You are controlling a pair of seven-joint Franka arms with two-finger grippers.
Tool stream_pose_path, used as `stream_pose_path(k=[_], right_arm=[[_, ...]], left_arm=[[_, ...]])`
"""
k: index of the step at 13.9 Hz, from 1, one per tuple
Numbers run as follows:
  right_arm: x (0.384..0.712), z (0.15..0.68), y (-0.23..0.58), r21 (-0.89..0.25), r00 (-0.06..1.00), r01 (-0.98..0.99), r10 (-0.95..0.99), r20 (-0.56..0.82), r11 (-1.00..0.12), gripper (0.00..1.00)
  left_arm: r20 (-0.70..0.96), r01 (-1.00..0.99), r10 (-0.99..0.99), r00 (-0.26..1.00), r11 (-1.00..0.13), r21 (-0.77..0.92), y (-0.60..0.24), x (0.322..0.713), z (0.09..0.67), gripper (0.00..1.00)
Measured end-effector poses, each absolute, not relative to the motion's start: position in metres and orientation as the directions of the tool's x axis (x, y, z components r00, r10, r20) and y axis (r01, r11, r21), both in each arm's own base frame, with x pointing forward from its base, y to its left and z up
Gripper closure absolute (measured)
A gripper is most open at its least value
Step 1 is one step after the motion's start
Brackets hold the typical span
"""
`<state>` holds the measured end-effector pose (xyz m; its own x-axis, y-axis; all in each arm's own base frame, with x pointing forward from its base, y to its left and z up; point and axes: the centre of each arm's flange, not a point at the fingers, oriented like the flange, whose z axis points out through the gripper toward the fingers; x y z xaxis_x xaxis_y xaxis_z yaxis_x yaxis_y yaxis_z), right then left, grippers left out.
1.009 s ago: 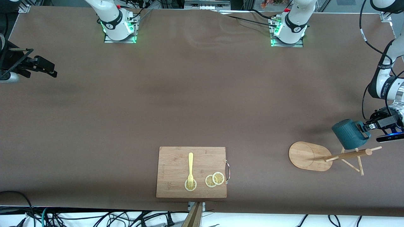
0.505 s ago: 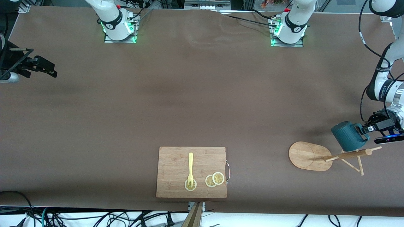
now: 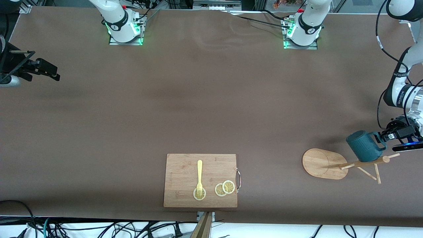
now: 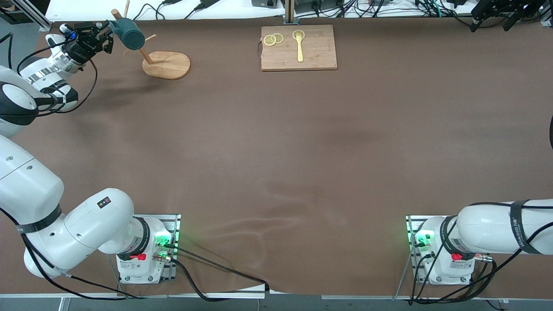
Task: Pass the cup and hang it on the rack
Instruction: 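Lower the mug handle onto a rack peg with the left gripper, then open the left gripper and release the teal mug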
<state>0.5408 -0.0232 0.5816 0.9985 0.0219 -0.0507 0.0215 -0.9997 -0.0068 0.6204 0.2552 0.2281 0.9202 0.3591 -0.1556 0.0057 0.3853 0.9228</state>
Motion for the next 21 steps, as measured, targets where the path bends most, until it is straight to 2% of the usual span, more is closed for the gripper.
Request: stream_pose_path(k=[6,7,11,16,18,21], right_arm=[[0.541,0.582,-0.023,-0.007,0.998,0.021,0.022,-0.052,-1.000,0.00],[0.541,0.581,-0.023,-0.007,0.998,0.021,0.022,-0.052,-1.000,0.00],[0.541,0.581,-0.023,-0.007,0.998,0.021,0.022,-0.053,-1.000,0.00],[0.541,0.581,-0.023,-0.007,0.998,0.021,0.022,-0.053,-1.000,0.00],[0.541,0.581,-0.023,-0.007,0.998,0.021,0.022,-0.053,-1.000,0.00],[0.541,0.582,-0.024,-0.007,0.998,0.021,0.021,-0.053,-1.000,0.00]], left_arm=[[-0.158,0.004,0.367,0.917,0.387,0.922,0.262,0.618,0.227,0.05],[-0.155,0.002,0.371,0.916,0.382,0.924,0.266,0.616,0.225,0.00],[-0.063,-0.048,0.366,0.929,0.285,0.957,0.275,0.601,0.216,0.00],[0.234,-0.225,0.194,0.953,-0.069,0.972,0.326,0.548,0.205,0.00],[0.277,-0.254,0.105,0.955,-0.192,0.948,0.350,0.535,0.238,0.00],[0.300,-0.302,-0.067,0.951,-0.397,0.867,0.362,0.525,0.327,0.00]])
